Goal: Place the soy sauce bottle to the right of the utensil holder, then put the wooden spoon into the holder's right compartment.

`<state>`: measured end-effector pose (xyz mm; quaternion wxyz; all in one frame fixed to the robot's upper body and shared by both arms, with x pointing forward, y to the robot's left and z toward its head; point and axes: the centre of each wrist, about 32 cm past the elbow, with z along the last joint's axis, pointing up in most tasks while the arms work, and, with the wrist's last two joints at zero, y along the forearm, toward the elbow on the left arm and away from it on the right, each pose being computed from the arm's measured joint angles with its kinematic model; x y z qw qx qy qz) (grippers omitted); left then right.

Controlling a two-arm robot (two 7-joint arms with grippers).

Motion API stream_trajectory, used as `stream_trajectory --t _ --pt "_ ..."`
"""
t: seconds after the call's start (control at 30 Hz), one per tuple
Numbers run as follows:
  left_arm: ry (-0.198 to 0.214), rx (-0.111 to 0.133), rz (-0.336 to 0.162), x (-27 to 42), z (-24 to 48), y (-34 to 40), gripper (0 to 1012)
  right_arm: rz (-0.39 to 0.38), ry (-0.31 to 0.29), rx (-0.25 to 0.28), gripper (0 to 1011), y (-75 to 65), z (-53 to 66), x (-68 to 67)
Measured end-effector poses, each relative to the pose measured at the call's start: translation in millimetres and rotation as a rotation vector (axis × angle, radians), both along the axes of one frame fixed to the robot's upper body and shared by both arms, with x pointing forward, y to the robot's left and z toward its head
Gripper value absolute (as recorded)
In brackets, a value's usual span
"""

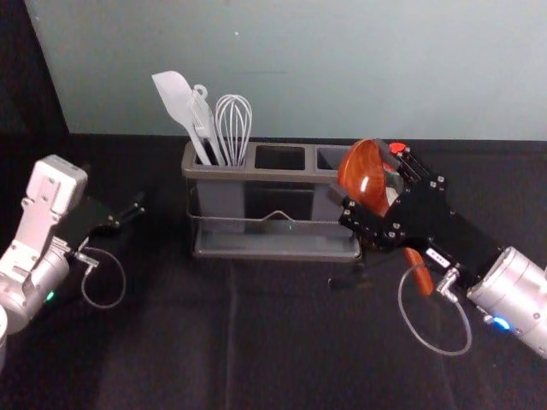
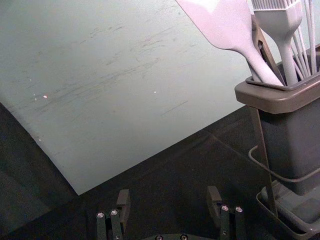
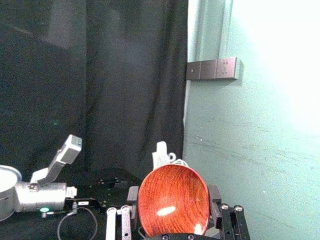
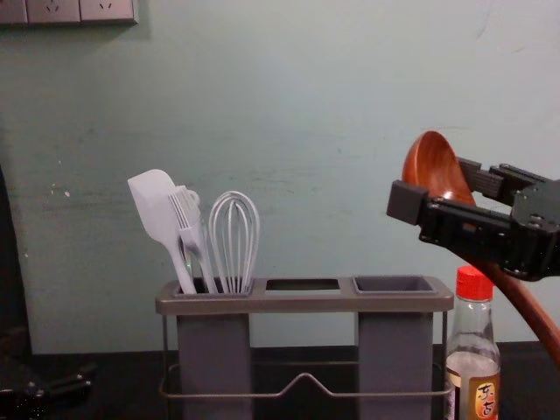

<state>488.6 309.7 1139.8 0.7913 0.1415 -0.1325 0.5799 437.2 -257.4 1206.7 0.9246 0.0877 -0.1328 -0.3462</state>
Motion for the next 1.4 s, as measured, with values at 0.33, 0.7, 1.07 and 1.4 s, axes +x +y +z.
stream_trajectory --t 0.33,0.7,1.07,1.4 --pt "0.0 0.0 0.0 0.0 0.0 0.0 1005 -0.012 0.006 0.001 838 0.2 -1.5 -0.2" --pt "0.0 0.0 0.0 0.0 0.0 0.0 1005 -0.009 0.007 -0.002 838 0.5 -1.2 0.1" --pt "0.0 0.0 0.0 0.0 0.0 0.0 1005 -0.007 -0.002 -0.001 838 1.9 1.3 3.1" --pt "0.0 0.0 0.0 0.0 0.0 0.0 1005 0.007 -0.076 0.043 838 16.9 24.8 39.3"
